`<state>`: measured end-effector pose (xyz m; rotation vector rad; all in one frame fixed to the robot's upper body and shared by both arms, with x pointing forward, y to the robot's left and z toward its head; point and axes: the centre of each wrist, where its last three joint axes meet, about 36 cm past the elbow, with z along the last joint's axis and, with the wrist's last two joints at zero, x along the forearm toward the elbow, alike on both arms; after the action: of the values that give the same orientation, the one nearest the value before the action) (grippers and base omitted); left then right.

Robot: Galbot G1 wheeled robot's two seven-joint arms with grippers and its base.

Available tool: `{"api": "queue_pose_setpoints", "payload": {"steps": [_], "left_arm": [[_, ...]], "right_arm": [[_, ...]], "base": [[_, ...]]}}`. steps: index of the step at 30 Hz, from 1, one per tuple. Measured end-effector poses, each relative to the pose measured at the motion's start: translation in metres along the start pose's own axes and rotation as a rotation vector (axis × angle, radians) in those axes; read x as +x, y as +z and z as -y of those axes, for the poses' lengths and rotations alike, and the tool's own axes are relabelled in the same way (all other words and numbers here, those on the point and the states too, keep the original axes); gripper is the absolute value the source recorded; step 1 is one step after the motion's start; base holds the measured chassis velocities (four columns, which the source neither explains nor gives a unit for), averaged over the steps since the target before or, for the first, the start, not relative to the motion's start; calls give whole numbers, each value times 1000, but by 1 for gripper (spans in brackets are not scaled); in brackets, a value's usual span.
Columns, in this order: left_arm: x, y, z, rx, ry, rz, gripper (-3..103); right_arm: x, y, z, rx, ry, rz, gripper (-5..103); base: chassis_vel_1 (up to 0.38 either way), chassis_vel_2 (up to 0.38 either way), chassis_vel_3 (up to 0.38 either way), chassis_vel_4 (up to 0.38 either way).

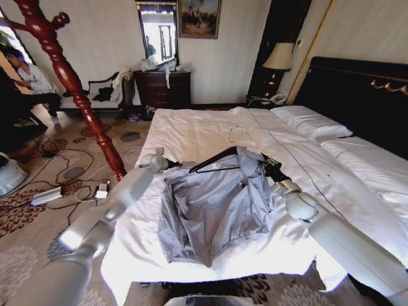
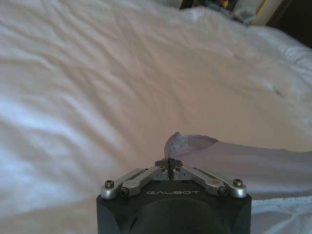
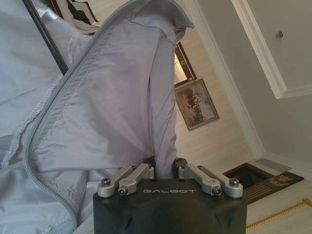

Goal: Pick up the clothes from the bed and hang them on the clothes hanger.

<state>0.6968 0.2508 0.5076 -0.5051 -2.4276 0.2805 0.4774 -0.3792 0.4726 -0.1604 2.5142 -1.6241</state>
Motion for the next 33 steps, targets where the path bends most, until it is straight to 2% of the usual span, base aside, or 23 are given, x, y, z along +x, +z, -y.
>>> {"api": "queue_pose_setpoints", "payload": {"steps": [2, 7, 10, 11, 15, 16, 19, 24, 30, 33], "left_arm": [[18, -7, 9, -3, 23, 45, 0], [37, -16, 27, -16, 55, 71, 0], [59, -28, 49, -43, 91, 97, 0], [59, -28, 49, -43, 91, 97, 0], [87, -40, 82, -89, 126, 124, 0], [87, -40, 82, -89, 126, 124, 0], [108, -43, 102, -149, 106, 130, 0], [121, -41, 114, -170, 103, 124, 0], [147, -41, 137, -201, 137, 131, 0], [160, -46, 156, -225, 170, 143, 0]], "right_arm": [[-2, -3, -1, -5, 3, 2, 15], [-3, -4, -2, -6, 4, -3, 15], [-3, -7, 2, -3, 8, 1, 15], [-3, -7, 2, -3, 8, 1, 15], [-2, -12, 4, -2, 8, 3, 15], [-2, -12, 4, -2, 8, 3, 15], [-2, -13, 3, -7, 8, -9, 15], [-2, -13, 0, -10, 3, -20, 15], [-3, -12, -7, -21, -16, -54, 15], [-4, -11, -8, -52, -26, -76, 15]], "base": [[0, 0, 0, 0], [0, 0, 0, 0], [0, 0, 0, 0], [0, 0, 0, 0], [0, 0, 0, 0], [0, 0, 0, 0], [0, 0, 0, 0], [0, 0, 0, 0], [0, 0, 0, 0], [0, 0, 0, 0]]}}
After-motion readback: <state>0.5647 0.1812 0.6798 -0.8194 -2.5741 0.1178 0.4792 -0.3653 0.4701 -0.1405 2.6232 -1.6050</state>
